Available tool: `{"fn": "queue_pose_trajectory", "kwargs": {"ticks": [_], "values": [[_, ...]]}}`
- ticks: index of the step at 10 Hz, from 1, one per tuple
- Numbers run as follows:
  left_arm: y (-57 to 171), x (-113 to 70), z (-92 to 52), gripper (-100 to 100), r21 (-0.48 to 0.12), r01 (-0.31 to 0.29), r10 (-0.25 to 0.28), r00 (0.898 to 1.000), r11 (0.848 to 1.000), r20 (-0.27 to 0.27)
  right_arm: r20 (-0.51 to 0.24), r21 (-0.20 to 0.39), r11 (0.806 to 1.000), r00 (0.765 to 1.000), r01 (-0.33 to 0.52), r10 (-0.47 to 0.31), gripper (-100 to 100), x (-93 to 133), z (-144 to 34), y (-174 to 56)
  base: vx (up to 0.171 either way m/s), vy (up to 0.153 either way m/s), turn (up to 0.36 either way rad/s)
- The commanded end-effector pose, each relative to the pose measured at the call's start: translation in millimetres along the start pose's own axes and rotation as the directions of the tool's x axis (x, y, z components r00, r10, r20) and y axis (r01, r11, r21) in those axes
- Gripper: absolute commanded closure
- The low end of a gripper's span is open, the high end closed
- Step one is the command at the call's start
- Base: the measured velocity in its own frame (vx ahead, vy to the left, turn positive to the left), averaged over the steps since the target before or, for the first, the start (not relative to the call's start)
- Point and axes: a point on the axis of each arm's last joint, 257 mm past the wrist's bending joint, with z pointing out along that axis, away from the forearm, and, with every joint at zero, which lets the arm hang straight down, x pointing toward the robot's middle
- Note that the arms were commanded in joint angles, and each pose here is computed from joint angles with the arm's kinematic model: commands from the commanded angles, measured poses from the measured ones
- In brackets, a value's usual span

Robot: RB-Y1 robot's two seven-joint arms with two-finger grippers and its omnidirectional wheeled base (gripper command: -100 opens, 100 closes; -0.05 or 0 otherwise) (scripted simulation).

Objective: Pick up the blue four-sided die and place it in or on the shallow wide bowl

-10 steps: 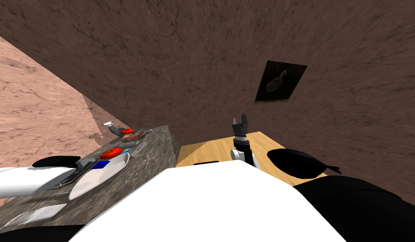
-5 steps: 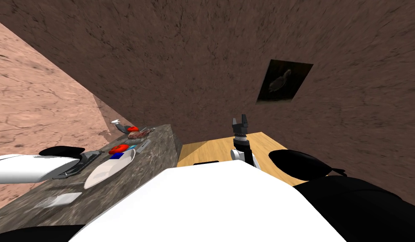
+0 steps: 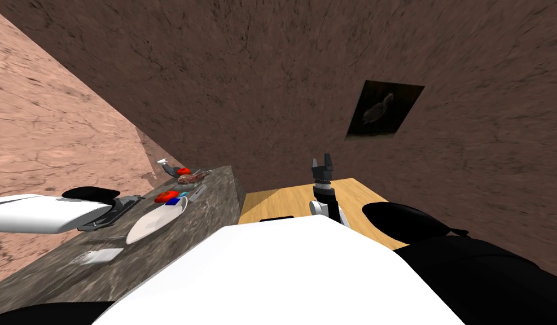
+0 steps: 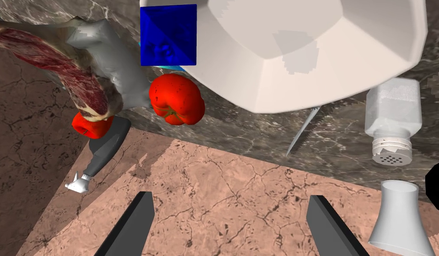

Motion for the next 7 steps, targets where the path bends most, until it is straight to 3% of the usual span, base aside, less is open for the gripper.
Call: {"fn": "queue_pose_trajectory", "kwargs": {"ticks": [1,2,7], "values": [[0.0,0.0,0.0,-100,0.0,0.0,0.0,1.0,1.0,0.0,0.0,0.0,1.0,1.0,0.0,0.0,0,0.0,0.0,0.0,-0.011,0.005,0.005],[-1.0,0.4,-0.5,0,0.002,0.003,-0.003,1.0,1.0,-0.001,0.0,0.0,1.0,1.0,0.0,0.0,0,0.0,0.0,0.0,0.0,0.0,0.0],[-0.9,0.3,-0.4,0,0.002,0.003,-0.003,1.0,1.0,-0.001,0.0,0.0,1.0,1.0,0.0,0.0,0,0.0,0.0,0.0,0.0,0.0,0.0]]}}
